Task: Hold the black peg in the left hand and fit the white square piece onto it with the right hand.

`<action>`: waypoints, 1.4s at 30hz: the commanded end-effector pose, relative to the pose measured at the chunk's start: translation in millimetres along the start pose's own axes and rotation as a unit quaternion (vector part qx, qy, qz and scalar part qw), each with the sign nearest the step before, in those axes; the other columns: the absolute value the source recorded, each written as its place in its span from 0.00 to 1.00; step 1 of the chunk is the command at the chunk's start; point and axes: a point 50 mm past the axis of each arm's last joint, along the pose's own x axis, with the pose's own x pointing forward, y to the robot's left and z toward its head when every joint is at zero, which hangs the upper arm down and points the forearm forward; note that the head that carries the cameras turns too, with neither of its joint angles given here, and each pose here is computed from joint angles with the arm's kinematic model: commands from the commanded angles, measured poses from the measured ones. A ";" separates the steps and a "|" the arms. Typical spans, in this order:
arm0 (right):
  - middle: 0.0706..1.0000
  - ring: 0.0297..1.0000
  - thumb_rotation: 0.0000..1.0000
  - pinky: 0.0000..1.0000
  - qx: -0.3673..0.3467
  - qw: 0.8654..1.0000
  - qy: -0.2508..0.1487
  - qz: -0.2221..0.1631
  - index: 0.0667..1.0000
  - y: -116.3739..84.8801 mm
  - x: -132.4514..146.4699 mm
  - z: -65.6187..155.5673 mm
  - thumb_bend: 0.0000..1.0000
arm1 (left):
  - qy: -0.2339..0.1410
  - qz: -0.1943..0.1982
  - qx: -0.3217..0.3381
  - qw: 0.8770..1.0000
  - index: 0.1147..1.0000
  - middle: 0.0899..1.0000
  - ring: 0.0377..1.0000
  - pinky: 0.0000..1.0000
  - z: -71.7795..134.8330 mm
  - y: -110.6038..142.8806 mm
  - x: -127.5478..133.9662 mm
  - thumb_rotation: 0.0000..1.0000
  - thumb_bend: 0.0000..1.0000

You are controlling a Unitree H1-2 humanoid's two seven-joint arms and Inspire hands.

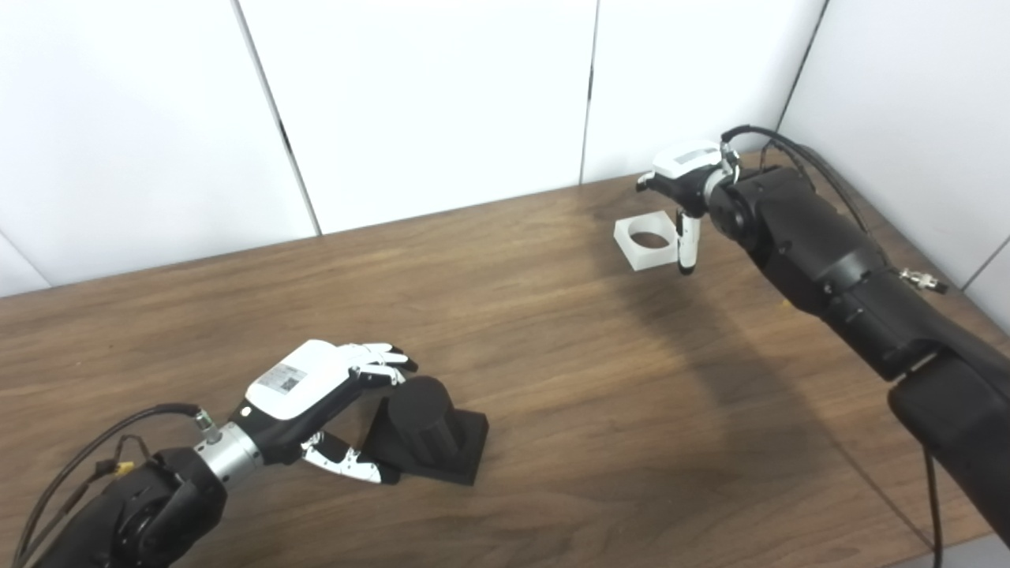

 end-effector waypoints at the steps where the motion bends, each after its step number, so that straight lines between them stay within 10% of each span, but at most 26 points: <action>1: 0.94 0.92 0.14 0.80 -0.007 0.999 -0.001 -0.046 0.89 -35.2 0.1 -2.7 0.86 | 0.008 -0.076 0.013 0.997 0.42 0.82 0.88 0.83 -3.6 -22.3 -18.6 0.05 0.52; 19: 0.83 0.86 0.12 0.76 -0.006 0.999 -0.026 -0.045 0.59 -0.9 11.7 9.3 0.82 | 0.006 -0.073 0.015 0.997 0.42 0.83 0.88 0.84 -0.8 -17.8 -17.3 0.06 0.52; 20: 0.83 0.85 0.13 0.76 -0.004 0.999 -0.026 -0.045 0.51 0.4 11.8 9.2 0.65 | 0.006 -0.072 0.015 0.997 0.42 0.83 0.88 0.84 -0.6 -17.9 -17.3 0.06 0.52; 23: 0.81 0.85 0.14 0.77 0.003 0.998 -0.030 -0.049 0.46 2.6 11.6 6.4 0.54 | 0.006 -0.072 0.014 0.997 0.42 0.83 0.88 0.84 -0.4 -18.4 -17.4 0.06 0.52; 42: 0.73 0.78 0.13 0.73 0.019 0.996 -0.041 -0.082 0.44 5.6 4.5 -8.8 0.52 | 0.007 -0.072 0.014 0.997 0.42 0.82 0.88 0.84 0.4 -17.1 -16.9 0.06 0.52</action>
